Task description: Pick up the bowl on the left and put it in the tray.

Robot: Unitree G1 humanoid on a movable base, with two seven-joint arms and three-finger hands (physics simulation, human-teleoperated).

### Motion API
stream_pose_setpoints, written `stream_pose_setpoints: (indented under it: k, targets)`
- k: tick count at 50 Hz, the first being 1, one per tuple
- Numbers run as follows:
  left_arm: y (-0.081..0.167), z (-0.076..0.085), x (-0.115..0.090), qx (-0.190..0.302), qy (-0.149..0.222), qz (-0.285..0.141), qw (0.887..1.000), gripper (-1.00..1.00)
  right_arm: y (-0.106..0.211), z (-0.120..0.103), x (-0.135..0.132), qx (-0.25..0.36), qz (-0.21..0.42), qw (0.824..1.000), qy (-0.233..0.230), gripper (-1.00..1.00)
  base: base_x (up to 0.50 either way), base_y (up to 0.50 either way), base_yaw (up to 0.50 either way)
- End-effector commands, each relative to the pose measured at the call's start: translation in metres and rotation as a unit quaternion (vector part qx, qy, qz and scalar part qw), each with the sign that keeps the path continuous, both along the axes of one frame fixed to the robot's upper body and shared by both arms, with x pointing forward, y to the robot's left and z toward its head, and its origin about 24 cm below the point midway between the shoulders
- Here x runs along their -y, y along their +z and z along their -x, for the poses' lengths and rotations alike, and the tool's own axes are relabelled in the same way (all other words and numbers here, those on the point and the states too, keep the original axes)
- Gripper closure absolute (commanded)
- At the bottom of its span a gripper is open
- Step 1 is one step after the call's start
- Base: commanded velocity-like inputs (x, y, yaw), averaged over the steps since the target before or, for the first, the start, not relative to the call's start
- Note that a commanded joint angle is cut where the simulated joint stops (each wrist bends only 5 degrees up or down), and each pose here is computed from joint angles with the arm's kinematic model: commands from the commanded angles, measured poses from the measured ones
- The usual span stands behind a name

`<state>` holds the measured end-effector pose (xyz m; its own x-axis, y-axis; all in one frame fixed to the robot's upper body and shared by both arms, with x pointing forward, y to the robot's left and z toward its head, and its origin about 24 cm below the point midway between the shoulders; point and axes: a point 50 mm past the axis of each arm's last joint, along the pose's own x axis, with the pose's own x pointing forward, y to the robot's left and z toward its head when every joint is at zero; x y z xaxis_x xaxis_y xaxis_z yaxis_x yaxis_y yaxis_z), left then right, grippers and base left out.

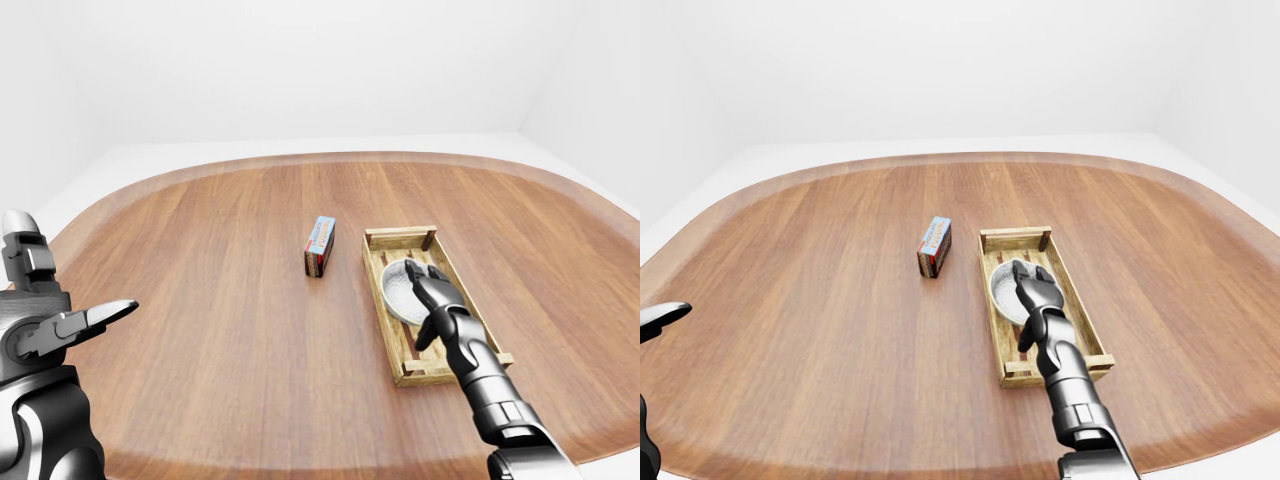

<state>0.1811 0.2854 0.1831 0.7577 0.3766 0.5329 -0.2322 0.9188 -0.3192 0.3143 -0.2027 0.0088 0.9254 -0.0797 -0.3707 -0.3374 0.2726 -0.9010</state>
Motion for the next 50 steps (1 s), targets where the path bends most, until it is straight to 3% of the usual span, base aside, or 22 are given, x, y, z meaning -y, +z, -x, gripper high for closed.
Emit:
stream_pose_setpoints:
  k: [1,12,18,24,28,36,42,50]
  targets:
    - [0.0,0.0,0.0,0.0,0.0,0.0,1.0,-1.0,0.022,0.002,-0.004,0.014,0.022,0.999,0.026,-1.0,0.0,0.0,0.0]
    - [0.0,0.0,0.0,0.0,0.0,-0.001,1.0,-1.0,0.045,0.01,-0.02,0.035,0.043,0.997,0.055,-1.0,0.0,0.0,0.0]
    - [0.0,0.0,0.0,0.001,0.0,-0.001,1.0,-1.0,0.084,0.019,-0.043,0.063,0.078,0.991,0.089,-1.0,0.0,0.0,0.0]
    - [0.001,0.001,0.0,0.002,0.0,-0.001,1.0,-1.0,0.127,0.033,-0.059,0.095,0.113,0.984,0.095,-1.0,0.0,0.0,0.0]
    - [0.003,0.002,0.001,0.007,0.0,-0.001,1.0,-1.0,0.156,0.044,-0.067,0.166,0.124,0.975,0.084,-1.0,0.0,0.0,0.0]
    - [0.003,0.002,0.0,0.008,0.001,-0.001,1.0,-1.0,0.206,0.069,-0.072,0.287,0.145,0.946,0.042,-1.0,0.0,0.0,0.0]
    - [0.003,0.002,0.001,0.008,0.0,-0.001,1.0,-1.0,0.253,0.089,-0.075,0.398,0.158,0.904,0.004,-1.0,0.0,0.0,0.0]
    - [0.004,0.003,0.0,0.01,0.001,-0.001,1.0,-1.0,0.282,0.124,-0.086,0.49,0.133,0.861,-0.025,-1.0,0.0,0.0,0.0]
